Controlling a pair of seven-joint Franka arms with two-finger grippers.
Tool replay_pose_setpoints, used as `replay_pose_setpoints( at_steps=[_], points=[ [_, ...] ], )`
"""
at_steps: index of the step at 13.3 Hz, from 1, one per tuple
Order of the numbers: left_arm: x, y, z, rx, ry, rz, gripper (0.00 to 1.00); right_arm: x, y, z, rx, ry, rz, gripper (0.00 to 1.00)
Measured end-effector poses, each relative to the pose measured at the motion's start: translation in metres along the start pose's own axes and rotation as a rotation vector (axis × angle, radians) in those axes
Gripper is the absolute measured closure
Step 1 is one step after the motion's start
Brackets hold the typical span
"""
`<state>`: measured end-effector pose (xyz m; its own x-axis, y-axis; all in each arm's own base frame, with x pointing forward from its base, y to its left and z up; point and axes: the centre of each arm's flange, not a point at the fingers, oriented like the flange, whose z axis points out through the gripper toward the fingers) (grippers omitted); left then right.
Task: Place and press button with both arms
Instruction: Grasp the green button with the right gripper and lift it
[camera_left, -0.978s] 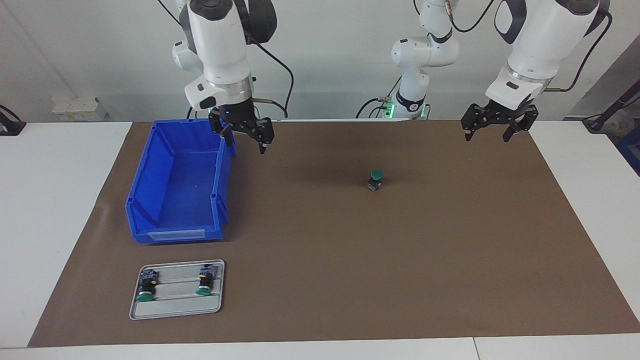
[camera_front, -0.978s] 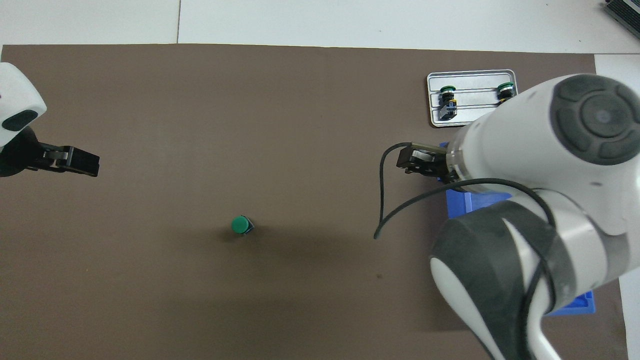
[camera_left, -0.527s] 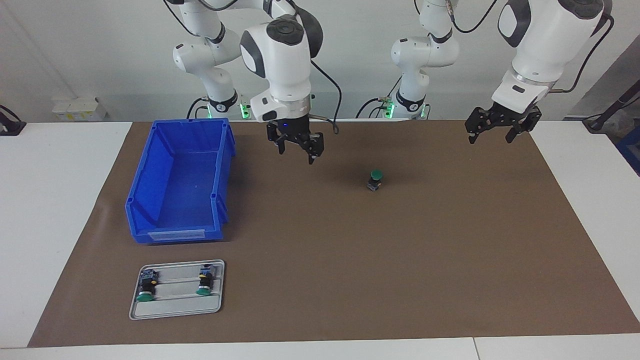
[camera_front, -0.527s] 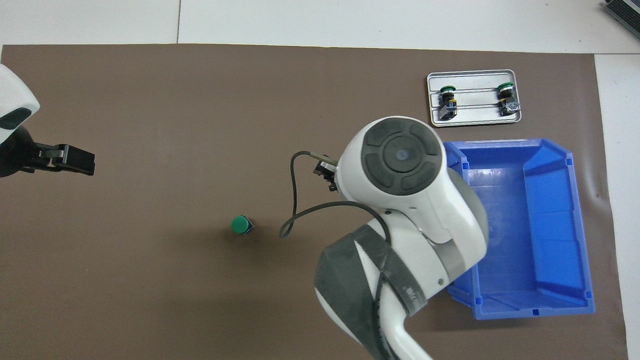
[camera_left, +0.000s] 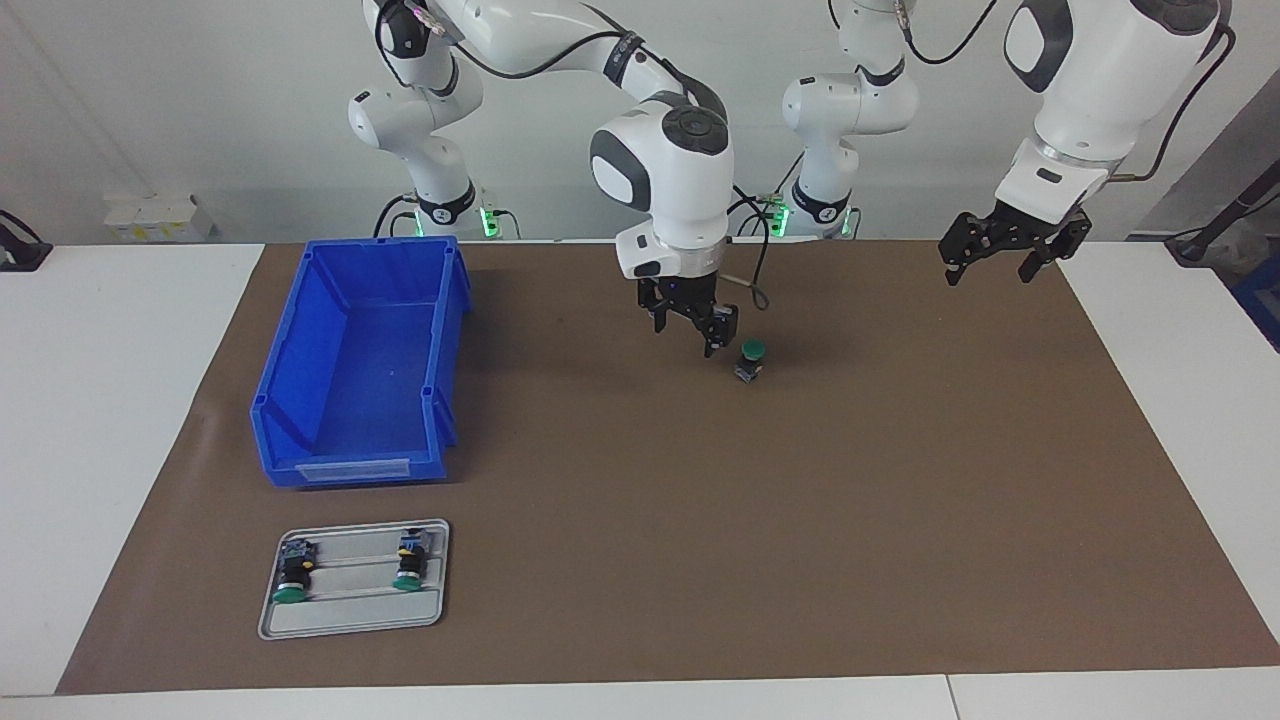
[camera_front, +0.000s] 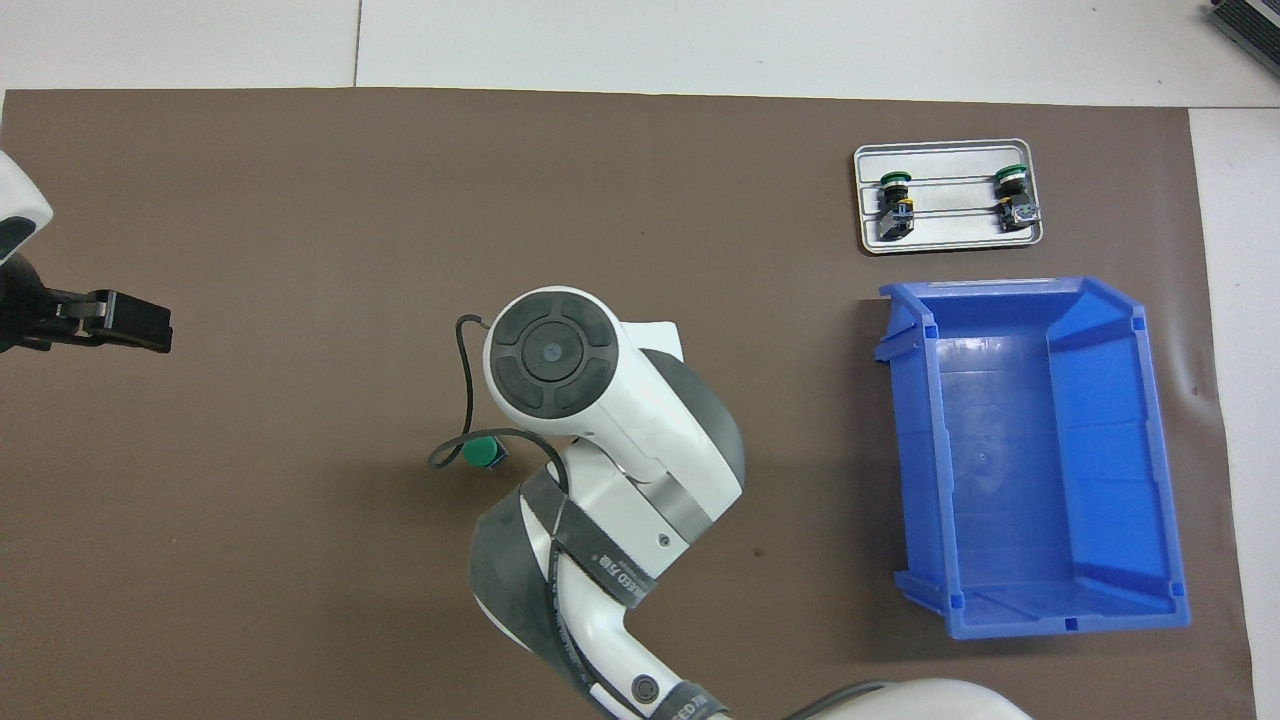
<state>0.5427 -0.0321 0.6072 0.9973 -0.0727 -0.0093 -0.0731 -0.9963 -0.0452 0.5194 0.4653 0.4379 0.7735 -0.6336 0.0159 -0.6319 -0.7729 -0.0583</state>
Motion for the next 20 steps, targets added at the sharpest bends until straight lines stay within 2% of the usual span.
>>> replay_pose_setpoints(
  at_steps=[2, 6, 8, 11, 20],
  points=[
    [0.000, 0.000, 0.001, 0.000, -0.001, -0.001, 0.00, -0.031, -0.019, 0.028, -0.020, 0.018, 0.036, 0.11],
    [0.000, 0.000, 0.001, 0.000, -0.003, -0.001, 0.00, -0.070, -0.042, 0.070, -0.034, 0.019, 0.039, 0.12],
    [0.000, 0.000, 0.001, 0.000, -0.003, -0.001, 0.00, -0.078, -0.046, 0.074, -0.025, 0.018, 0.035, 0.16],
    [0.000, 0.000, 0.001, 0.000, -0.003, -0.001, 0.00, -0.089, -0.049, 0.074, 0.001, 0.017, 0.020, 0.16],
    [0.000, 0.000, 0.001, 0.000, -0.003, -0.002, 0.00, -0.112, -0.039, 0.106, -0.018, 0.013, -0.014, 0.20]
  ],
)
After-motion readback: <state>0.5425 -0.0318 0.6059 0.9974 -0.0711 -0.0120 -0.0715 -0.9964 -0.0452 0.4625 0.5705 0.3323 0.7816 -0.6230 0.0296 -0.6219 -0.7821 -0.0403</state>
